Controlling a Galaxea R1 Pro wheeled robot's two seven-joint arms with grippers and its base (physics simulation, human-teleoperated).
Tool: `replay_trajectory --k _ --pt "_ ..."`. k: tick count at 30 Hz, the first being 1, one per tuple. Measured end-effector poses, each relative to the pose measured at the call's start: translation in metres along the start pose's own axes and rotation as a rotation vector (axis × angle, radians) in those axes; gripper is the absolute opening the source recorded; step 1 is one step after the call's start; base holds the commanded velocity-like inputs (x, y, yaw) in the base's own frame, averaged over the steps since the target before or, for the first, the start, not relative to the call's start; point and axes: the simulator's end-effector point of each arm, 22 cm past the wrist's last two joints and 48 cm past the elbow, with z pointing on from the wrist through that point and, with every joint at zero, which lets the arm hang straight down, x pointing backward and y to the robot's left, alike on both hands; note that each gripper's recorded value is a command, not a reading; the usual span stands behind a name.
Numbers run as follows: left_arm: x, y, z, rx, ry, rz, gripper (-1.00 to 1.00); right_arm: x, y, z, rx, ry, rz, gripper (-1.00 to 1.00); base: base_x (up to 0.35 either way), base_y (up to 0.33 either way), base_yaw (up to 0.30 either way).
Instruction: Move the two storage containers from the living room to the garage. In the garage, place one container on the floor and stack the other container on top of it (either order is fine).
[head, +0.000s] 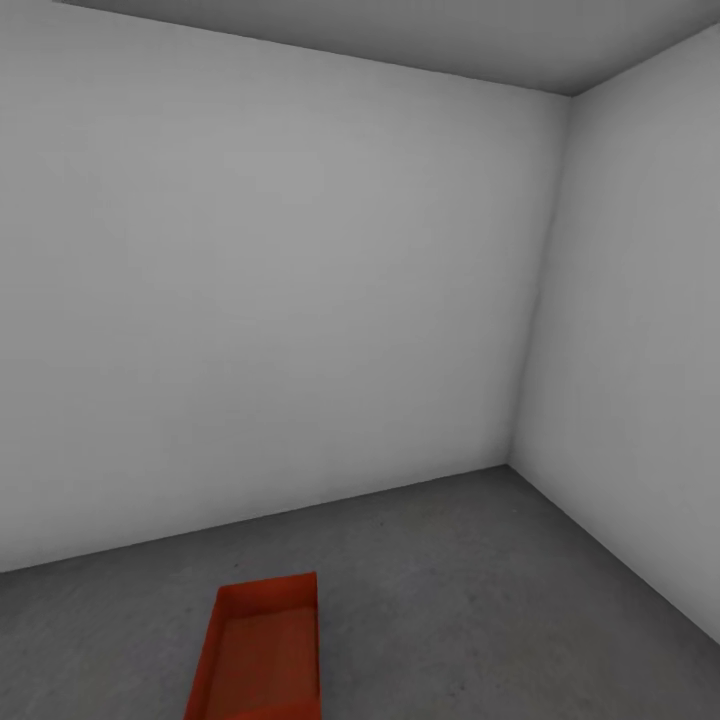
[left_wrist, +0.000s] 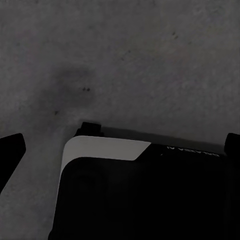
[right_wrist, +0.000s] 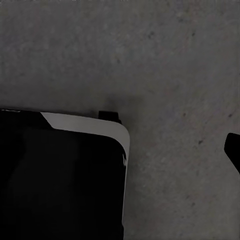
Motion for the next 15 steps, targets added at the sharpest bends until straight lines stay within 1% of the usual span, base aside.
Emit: replay_trajectory --k 10,12,15 --pt "0.0 0.0001 0.0 0.0 0.0 0.0 1.0 -0.0012 -0.0003 0.0 0.001 -0.005 0.0 1.0 0.0 0.0 -0.001" --pt "0.0 0.0001 0.0 0.0 0.0 0.0 1.0 -0.0013 -0.0004 0.0 0.002 -0.006 0.001 1.0 0.0 0.0 -0.106" --pt "0.0 0.0001 0.0 0.0 0.0 0.0 1.0 -0.0011 -0.0006 0.0 0.002 -0.005 0.004 1.0 0.0 0.0 -0.213"
